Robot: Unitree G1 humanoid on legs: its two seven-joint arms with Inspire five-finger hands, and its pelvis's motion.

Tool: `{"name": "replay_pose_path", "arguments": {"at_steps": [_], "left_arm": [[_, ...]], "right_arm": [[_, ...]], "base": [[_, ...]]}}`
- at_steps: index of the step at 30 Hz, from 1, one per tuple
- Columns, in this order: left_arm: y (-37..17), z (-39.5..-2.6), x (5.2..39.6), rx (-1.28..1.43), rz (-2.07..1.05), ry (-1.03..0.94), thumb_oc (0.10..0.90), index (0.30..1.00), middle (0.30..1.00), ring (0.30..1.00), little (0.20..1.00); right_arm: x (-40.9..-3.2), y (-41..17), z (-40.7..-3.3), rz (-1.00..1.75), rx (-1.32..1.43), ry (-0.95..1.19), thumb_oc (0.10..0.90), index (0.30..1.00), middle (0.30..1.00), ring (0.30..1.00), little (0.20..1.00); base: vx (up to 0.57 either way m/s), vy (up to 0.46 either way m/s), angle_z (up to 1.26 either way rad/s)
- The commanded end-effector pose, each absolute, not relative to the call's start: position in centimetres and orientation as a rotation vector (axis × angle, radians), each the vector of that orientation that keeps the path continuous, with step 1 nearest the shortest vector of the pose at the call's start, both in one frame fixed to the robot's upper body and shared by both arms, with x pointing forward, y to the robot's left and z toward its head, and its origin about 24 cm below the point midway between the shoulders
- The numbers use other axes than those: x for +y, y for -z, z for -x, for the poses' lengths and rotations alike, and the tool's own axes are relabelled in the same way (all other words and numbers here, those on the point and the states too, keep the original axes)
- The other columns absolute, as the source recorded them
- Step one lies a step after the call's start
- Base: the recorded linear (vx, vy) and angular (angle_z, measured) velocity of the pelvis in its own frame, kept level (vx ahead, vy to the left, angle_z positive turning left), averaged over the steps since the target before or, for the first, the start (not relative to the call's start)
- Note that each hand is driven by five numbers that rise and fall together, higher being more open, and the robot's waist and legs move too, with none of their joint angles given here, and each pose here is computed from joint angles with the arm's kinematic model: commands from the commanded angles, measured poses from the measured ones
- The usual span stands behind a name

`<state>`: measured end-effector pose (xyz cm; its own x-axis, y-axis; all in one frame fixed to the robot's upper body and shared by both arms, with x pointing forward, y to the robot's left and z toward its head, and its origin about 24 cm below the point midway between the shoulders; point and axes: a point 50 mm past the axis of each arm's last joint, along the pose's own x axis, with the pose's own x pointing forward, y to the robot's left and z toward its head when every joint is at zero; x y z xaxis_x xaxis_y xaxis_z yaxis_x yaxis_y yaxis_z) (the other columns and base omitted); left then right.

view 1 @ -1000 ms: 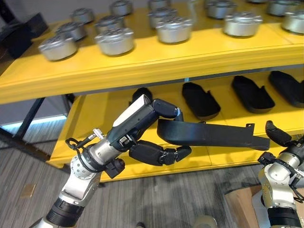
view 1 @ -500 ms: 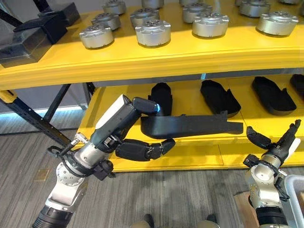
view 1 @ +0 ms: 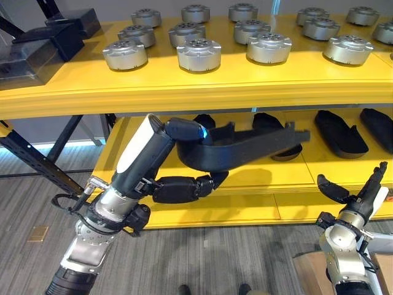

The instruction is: Move parts from the plastic box to the shelf.

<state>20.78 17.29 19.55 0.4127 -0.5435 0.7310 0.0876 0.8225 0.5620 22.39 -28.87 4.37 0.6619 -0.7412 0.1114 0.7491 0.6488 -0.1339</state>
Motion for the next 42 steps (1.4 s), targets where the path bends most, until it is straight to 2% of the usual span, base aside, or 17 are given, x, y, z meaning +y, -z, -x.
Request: {"name": "replay_pose_path", "arguments": {"at_steps": [1, 8, 14, 20, 28, 36, 42], "left_arm": [[-24.4, -18.5, 18.1, -1.472, -0.374, 0.183, 0.400, 0.300, 0.300, 0.300, 0.300], [-23.8, -18.0, 19.5, -1.463, -0.452, -0.028, 0.400, 0.300, 0.300, 0.300, 0.300], [-23.1, -18.6, 19.7, -1.458, -0.505, -0.126, 0.400, 0.300, 0.300, 0.300, 0.300], [-23.0, -19.0, 19.7, -1.409, -0.476, -0.065, 0.400, 0.300, 0.300, 0.300, 0.300], [-22.7, -19.2, 18.7, -1.336, -0.471, 0.065, 0.400, 0.300, 0.300, 0.300, 0.300], [-21.8, -20.0, 18.3, -1.358, -0.615, -0.080, 0.400, 0.300, 0.300, 0.300, 0.300], [-21.2, -21.2, 17.6, -1.285, -0.598, -0.007, 0.400, 0.300, 0.300, 0.300, 0.300]], "right_arm": [[-29.7, -11.3, -23.3, 0.178, -0.433, 0.836, 0.900, 1.000, 1.000, 1.000, 1.000], [-28.0, -12.0, -24.0, 0.181, -0.458, 0.691, 0.900, 1.000, 1.000, 1.000, 1.000], [-27.8, -12.5, -24.3, 0.216, -0.487, 0.629, 0.900, 1.000, 1.000, 1.000, 1.000], [-28.2, -11.9, -24.1, 0.210, -0.429, 0.636, 0.900, 1.000, 1.000, 1.000, 1.000], [-27.4, -11.6, -23.8, 0.179, -0.392, 0.646, 0.900, 1.000, 1.000, 1.000, 1.000], [-27.9, -11.3, -23.1, 0.198, -0.399, 0.677, 0.900, 1.000, 1.000, 1.000, 1.000], [-28.2, -10.8, -22.7, 0.173, -0.383, 0.686, 0.900, 1.000, 1.000, 1.000, 1.000]], "base": [[0.10, 0.087, 0.47], [0.12, 0.303, -0.19], [0.03, 0.374, -0.39], [0.11, 0.322, -0.07], [0.06, 0.068, 0.01], [0.00, -0.050, 0.03], [-0.01, -0.102, 0.14]]}}
